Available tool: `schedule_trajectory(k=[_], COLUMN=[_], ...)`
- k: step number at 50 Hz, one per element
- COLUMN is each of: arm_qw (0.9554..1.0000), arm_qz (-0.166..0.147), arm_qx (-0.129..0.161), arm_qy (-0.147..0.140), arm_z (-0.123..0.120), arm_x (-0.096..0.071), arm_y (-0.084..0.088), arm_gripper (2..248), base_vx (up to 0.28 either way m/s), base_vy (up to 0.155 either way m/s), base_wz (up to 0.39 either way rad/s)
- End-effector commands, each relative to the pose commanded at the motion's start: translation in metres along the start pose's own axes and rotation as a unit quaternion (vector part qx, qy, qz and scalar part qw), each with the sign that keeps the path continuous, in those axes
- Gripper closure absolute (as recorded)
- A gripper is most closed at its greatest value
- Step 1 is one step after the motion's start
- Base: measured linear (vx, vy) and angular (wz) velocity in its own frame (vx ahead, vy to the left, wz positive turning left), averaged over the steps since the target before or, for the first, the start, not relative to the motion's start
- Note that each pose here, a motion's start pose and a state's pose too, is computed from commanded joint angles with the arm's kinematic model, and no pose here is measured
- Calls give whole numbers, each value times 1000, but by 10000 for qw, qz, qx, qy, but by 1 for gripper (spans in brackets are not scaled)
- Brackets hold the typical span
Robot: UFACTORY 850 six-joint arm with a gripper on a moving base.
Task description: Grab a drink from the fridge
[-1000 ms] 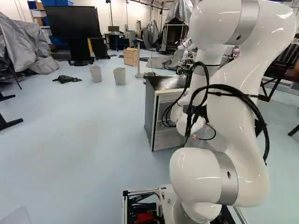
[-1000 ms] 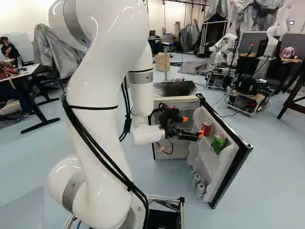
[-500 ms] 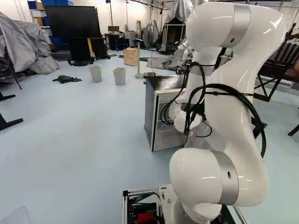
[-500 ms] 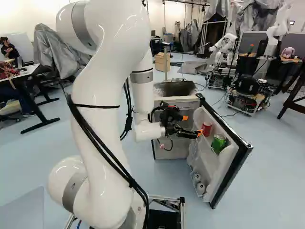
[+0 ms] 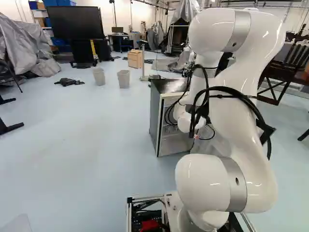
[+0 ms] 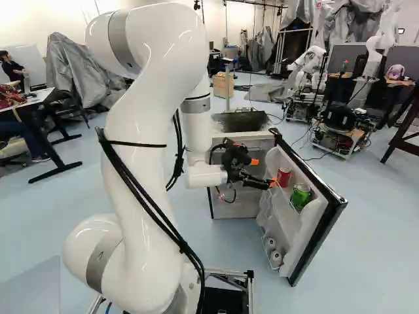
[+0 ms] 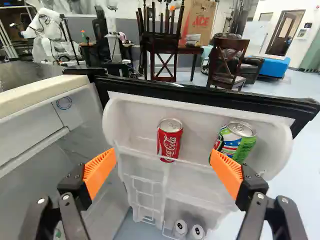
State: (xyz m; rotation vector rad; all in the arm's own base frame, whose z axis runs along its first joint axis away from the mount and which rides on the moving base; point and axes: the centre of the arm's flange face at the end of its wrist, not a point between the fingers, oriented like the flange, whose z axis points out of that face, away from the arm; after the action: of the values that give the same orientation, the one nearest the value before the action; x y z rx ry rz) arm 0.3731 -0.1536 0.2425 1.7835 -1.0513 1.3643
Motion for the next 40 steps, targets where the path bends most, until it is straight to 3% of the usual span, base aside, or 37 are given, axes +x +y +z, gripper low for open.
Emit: schedule_trajectory(k=[18, 40], arm_qw=[10000, 9995], arm_qz=[77, 144], arm_qx=[-30, -132], arm_qy=[-9, -247], arm_z=[11, 21], arm_x=[0, -4], arm_y=[-13, -13], arm_gripper=[3, 3], base_vx=[0, 0], base_vy=[0, 0], base_wz=[0, 0])
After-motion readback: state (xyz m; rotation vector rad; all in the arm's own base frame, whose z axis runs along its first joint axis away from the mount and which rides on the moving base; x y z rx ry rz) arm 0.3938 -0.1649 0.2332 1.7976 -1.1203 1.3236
